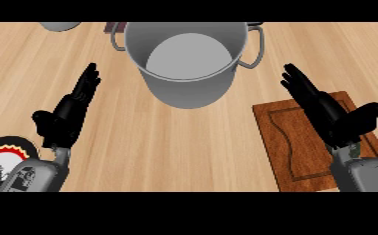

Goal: Pick the squash from the cutting board and place it in the pot

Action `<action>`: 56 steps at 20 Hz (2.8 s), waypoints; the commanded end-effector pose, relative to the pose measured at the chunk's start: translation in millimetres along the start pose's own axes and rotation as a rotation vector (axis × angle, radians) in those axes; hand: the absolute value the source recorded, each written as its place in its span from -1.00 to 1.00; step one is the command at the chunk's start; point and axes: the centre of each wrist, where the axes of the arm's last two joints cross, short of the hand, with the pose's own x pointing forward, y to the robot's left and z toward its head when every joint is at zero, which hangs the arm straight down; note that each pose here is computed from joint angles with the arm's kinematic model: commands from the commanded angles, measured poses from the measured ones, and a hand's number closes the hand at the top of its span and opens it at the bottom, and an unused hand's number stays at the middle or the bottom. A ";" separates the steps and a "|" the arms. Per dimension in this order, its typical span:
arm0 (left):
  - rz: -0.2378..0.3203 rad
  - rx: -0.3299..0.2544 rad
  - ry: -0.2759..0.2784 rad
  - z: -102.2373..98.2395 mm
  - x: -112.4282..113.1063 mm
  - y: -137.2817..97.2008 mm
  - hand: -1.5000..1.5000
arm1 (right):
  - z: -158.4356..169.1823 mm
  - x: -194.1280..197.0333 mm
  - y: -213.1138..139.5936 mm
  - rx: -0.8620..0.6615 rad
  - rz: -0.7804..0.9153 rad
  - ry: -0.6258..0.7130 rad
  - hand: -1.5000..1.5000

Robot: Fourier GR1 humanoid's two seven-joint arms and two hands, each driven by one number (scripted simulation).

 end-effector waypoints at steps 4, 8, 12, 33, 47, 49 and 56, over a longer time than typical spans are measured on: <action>0.015 -0.112 0.153 2.1 -18.5 -14.2 0.00 | 51.4 -5.4 -61.4 0.045 0.131 0.005 1.00; 0.063 -0.123 0.301 31.2 -48.5 -19.4 0.00 | 61.6 31.8 -109.8 -0.384 0.536 -0.166 1.00; 0.088 -0.161 0.316 38.9 -53.3 -21.3 0.00 | 83.0 -3.9 -84.8 -0.515 0.354 -0.515 -1.00; 0.072 -0.242 0.287 20.2 -46.4 -27.1 0.00 | 129.2 54.7 -96.5 -0.245 0.337 0.118 -1.00; 0.100 -0.246 0.285 18.3 -43.6 -35.6 0.00 | 128.8 -30.7 -151.8 -0.148 0.464 0.239 -1.00; 0.094 -0.233 0.286 16.7 -57.8 -45.9 0.00 | 120.6 -58.3 -143.5 -0.162 0.473 0.240 -1.00; 0.089 -0.234 0.286 22.8 -50.1 -29.5 0.00 | 124.9 -60.0 -163.5 -0.102 0.323 0.161 -1.00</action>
